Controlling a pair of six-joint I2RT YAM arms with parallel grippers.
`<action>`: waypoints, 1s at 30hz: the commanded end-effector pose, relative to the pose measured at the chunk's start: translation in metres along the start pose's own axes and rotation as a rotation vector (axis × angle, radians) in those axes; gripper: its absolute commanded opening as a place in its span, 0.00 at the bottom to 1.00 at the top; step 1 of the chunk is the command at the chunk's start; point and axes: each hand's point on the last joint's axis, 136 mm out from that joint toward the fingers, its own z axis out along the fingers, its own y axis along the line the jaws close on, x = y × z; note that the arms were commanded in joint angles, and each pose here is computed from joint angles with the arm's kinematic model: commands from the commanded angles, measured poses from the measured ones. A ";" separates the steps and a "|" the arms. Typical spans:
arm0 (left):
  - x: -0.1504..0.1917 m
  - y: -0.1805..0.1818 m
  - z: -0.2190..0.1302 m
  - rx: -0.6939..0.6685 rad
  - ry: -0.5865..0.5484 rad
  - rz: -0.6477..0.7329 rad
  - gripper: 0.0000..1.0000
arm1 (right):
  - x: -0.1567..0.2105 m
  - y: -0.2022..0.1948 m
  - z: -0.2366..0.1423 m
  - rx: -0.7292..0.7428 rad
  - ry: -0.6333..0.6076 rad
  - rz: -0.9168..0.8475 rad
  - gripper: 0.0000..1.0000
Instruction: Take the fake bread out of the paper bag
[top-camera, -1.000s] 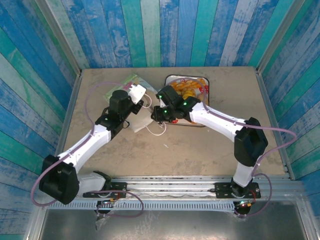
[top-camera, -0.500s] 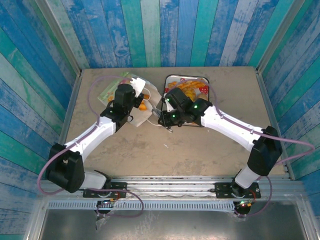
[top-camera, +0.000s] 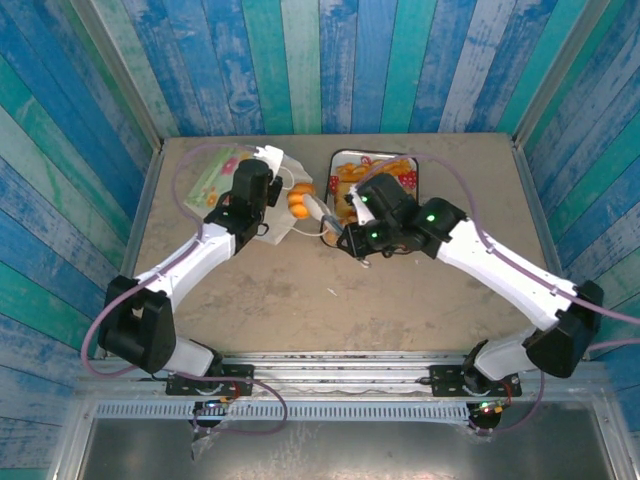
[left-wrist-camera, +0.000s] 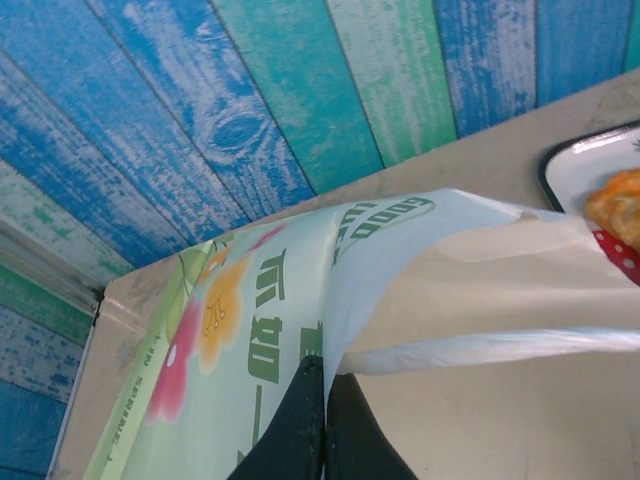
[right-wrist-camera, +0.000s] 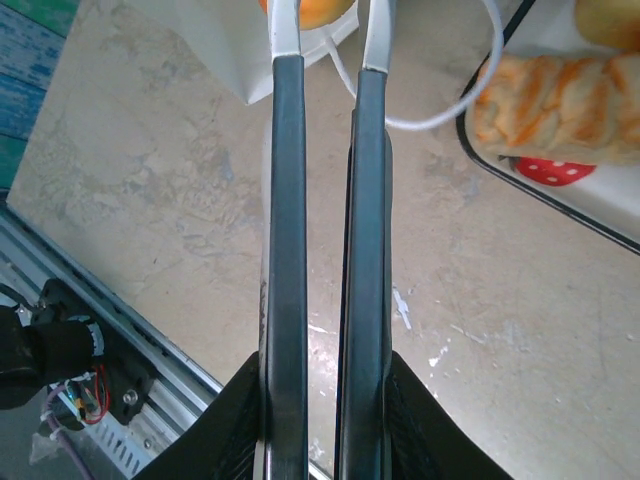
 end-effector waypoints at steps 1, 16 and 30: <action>-0.003 0.013 0.005 -0.044 -0.001 -0.068 0.00 | -0.007 -0.020 -0.032 0.035 -0.078 0.015 0.01; -0.015 0.012 -0.016 0.019 -0.071 -0.111 0.00 | -0.033 -0.164 -0.076 0.307 -0.188 0.105 0.01; -0.016 0.008 -0.017 0.046 -0.075 -0.113 0.00 | -0.048 -0.239 -0.027 0.325 -0.034 0.145 0.01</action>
